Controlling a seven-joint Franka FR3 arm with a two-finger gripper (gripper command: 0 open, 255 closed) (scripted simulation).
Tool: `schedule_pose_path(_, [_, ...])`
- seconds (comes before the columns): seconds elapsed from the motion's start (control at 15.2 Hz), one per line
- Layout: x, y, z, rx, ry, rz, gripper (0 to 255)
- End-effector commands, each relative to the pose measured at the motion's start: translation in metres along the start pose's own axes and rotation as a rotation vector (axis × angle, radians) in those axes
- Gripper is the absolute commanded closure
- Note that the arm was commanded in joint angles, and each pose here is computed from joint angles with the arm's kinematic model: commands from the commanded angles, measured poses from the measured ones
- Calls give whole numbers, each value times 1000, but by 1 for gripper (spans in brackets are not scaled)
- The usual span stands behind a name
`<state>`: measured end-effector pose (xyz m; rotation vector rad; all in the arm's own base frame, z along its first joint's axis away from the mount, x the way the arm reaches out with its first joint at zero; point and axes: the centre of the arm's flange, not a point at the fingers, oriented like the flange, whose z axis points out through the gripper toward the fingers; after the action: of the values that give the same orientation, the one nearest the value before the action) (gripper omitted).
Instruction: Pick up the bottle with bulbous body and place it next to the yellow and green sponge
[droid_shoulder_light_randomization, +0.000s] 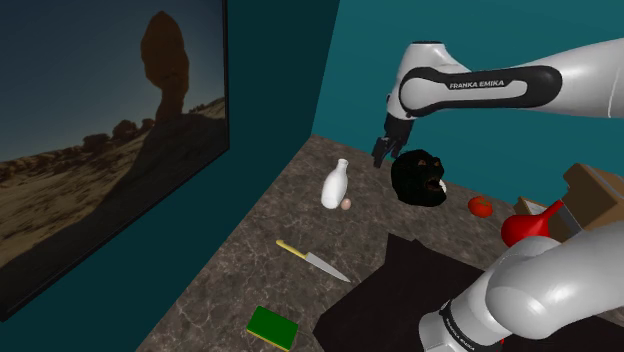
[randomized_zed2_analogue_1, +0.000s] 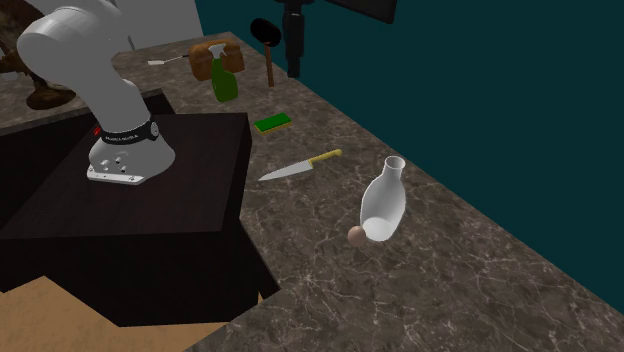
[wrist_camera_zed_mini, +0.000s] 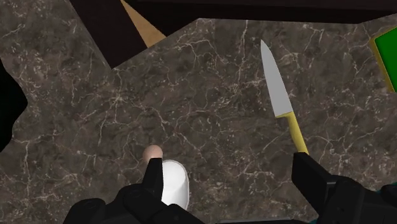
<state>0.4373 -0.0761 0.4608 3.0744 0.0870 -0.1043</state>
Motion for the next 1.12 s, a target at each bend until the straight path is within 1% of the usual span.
schedule_pose_path(0.0, [20,11,15,3,-1,-2,0])
schedule_pose_path(1.06, [184,84,132,31,-13,-16,0])
